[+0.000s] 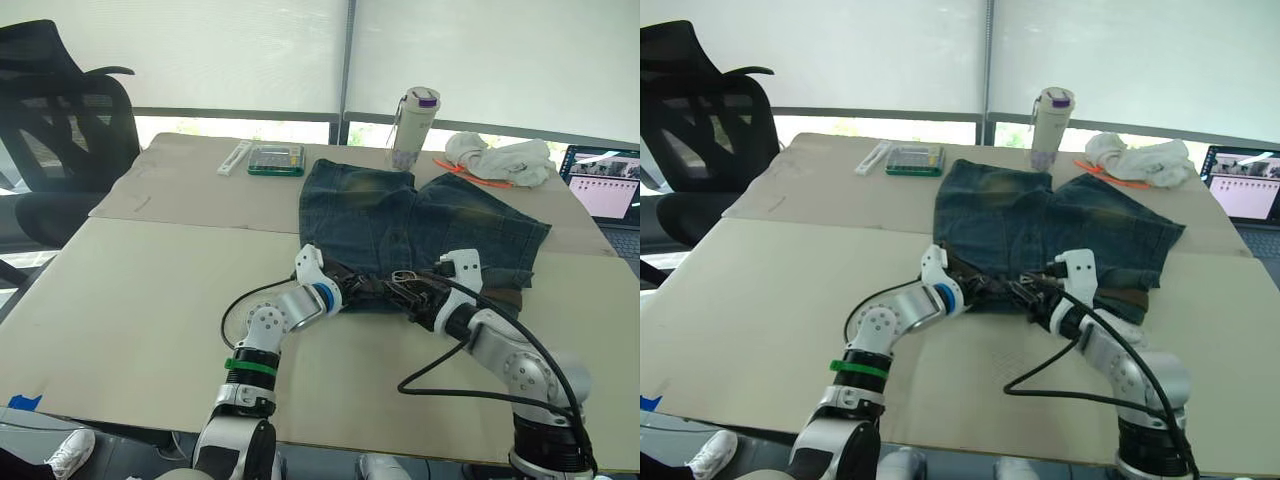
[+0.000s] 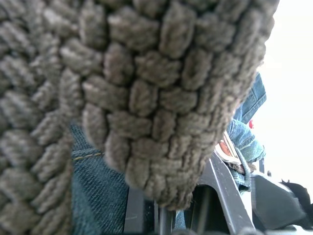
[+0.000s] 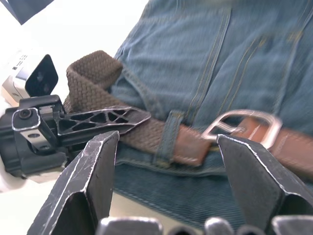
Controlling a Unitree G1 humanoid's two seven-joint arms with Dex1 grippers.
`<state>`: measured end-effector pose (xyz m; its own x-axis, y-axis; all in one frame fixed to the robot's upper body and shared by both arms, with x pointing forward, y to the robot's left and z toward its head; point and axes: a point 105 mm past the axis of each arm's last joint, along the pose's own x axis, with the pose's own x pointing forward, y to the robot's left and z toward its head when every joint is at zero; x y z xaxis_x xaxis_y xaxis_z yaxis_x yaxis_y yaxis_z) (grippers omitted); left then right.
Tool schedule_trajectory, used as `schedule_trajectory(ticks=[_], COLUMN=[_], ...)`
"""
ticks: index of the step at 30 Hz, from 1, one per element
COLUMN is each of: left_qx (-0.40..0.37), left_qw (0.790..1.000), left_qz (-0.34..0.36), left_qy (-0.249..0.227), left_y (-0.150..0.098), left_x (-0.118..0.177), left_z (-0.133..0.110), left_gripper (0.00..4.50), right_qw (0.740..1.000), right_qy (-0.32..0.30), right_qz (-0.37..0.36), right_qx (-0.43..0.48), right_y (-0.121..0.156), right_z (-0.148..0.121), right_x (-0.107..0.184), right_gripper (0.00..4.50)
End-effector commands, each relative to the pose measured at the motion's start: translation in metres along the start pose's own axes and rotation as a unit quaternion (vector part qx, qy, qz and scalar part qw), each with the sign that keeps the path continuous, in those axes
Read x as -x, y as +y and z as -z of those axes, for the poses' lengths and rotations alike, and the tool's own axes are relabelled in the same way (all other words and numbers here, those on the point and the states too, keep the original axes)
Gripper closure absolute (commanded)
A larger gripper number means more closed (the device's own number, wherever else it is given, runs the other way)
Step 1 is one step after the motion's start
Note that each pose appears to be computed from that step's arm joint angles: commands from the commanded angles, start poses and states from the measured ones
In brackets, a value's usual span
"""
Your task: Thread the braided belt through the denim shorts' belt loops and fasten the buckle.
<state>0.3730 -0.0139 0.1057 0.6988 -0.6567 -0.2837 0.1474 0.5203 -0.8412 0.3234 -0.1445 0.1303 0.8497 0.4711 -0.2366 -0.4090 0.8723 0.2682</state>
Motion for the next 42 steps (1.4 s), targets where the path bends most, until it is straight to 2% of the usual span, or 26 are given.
schedule_trajectory(ticks=[1,7,16,22,25,28,35,36,38,39,42], left_qx=[-0.028,-0.030,-0.032,-0.033,-0.034,-0.034,-0.033,-0.033,-0.032,-0.032,-0.033], left_qw=[0.995,0.995,0.995,0.995,0.995,0.995,0.995,0.995,0.995,0.995,0.995], left_qz=[0.096,0.094,0.091,0.090,0.091,0.092,0.092,0.091,0.090,0.089,0.084], left_qy=[0.030,0.029,0.029,0.030,0.031,0.031,0.031,0.031,0.030,0.030,0.032], left_y=[-0.078,-0.076,-0.073,-0.074,-0.074,-0.074,-0.074,-0.074,-0.072,-0.072,-0.069], left_x=[-0.016,-0.016,-0.015,-0.015,-0.015,-0.016,-0.016,-0.016,-0.016,-0.016,-0.016], left_z=[0.017,0.016,0.018,0.019,0.020,0.020,0.022,0.021,0.021,0.021,0.022], left_gripper=[4.50,4.50,4.50,4.50,4.50,4.50,4.50,4.50,4.50,4.50,4.50], right_qw=[1.000,1.000,0.996,0.992,0.994,0.993,0.987,0.984,0.980,0.978,0.978], right_qy=[0.016,0.021,0.049,0.042,0.080,0.094,0.055,0.042,0.023,0.015,0.015], right_qz=[0.017,0.022,0.003,-0.012,0.018,0.025,-0.012,-0.015,-0.020,-0.021,-0.019], right_qx=[0.001,0.001,-0.069,-0.119,-0.067,-0.066,-0.154,-0.171,-0.196,-0.207,-0.209], right_y=[-0.004,-0.004,0.007,0.013,0.007,0.006,0.020,0.020,0.019,0.018,0.017], right_z=[0.002,0.004,0.017,0.012,0.022,0.025,0.009,0.005,-0.002,-0.004,-0.005], right_x=[-0.006,-0.016,-0.023,-0.026,-0.027,-0.028,-0.032,-0.032,-0.030,-0.029,-0.027], right_gripper=[0.95,0.95,0.95,0.95,0.95,0.95,0.95,1.33,1.58,2.04,3.03])
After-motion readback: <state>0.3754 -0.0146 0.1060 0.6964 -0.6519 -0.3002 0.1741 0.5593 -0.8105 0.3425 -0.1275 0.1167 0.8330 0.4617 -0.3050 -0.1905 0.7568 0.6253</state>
